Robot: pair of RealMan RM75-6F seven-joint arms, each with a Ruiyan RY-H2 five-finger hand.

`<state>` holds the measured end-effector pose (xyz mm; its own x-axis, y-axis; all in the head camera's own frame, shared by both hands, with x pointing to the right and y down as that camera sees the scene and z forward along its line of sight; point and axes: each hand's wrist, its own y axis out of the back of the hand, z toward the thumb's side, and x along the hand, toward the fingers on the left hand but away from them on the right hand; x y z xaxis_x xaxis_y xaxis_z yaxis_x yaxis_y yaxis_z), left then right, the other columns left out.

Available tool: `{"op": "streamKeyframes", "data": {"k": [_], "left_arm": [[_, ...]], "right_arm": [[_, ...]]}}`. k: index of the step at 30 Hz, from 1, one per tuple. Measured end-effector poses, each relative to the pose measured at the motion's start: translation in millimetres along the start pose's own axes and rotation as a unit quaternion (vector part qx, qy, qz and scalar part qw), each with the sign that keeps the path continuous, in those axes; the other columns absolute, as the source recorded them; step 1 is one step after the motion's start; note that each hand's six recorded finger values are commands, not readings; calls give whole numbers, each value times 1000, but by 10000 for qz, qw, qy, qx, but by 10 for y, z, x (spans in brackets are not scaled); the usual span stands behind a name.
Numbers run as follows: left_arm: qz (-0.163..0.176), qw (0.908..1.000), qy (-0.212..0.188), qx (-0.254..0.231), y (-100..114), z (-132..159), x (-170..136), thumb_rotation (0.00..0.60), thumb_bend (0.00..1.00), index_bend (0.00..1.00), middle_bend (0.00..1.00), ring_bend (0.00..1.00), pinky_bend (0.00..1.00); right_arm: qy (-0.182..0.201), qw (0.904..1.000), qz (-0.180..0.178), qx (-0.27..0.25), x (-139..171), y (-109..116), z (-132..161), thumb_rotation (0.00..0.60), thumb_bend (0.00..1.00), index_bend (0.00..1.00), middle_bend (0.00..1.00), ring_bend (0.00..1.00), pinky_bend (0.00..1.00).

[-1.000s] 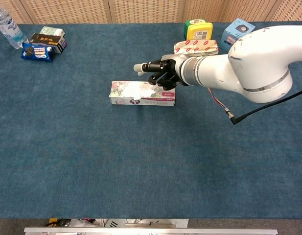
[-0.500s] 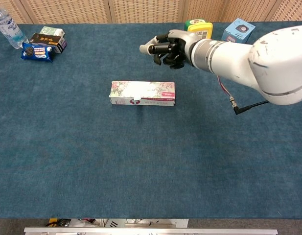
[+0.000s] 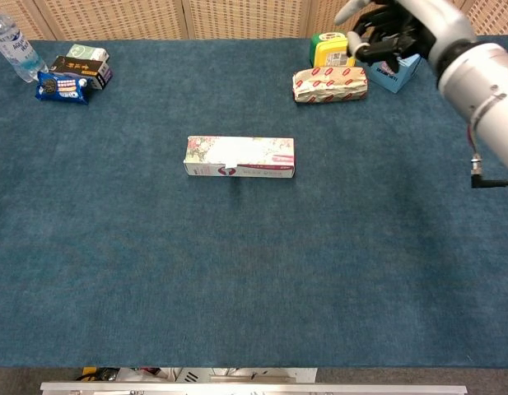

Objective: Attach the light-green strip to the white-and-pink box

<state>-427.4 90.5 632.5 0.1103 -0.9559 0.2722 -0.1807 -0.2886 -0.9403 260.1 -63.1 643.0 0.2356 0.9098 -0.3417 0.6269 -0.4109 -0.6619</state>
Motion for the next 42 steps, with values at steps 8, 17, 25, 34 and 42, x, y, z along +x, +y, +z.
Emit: {"op": "streamKeyframes", "data": {"k": [8, 17, 25, 34, 42], "left_arm": [[-489, 9946, -814, 406, -97, 269, 400, 600, 291, 96, 452, 525, 533], [-1057, 9750, -1753, 860, -277, 627, 807, 600, 508, 112, 829, 918, 895], [-1427, 9541, -2318, 1249, -462, 983, 1132, 600, 650, 170, 888, 978, 944], [-1444, 9309, -2997, 1506, -610, 1491, 1416, 600, 660, 169, 883, 979, 943], [-1590, 9188, -3236, 1607, -746, 1798, 1602, 600, 686, 153, 872, 979, 938]], "right_arm": [[-4, 9935, -544, 1001, 487, 463, -369, 593, 454, 408, 582, 642, 809], [-413, 9900, -692, 1160, 718, 665, -611, 595, 454, 408, 530, 631, 809], [-547, 9891, -767, 1129, 731, 739, -657, 598, 454, 408, 529, 631, 809], [-651, 9891, -678, 1130, 676, 707, -690, 600, 454, 408, 529, 631, 809], [-733, 9886, -629, 1156, 626, 677, -725, 600, 454, 408, 529, 631, 808]]}}
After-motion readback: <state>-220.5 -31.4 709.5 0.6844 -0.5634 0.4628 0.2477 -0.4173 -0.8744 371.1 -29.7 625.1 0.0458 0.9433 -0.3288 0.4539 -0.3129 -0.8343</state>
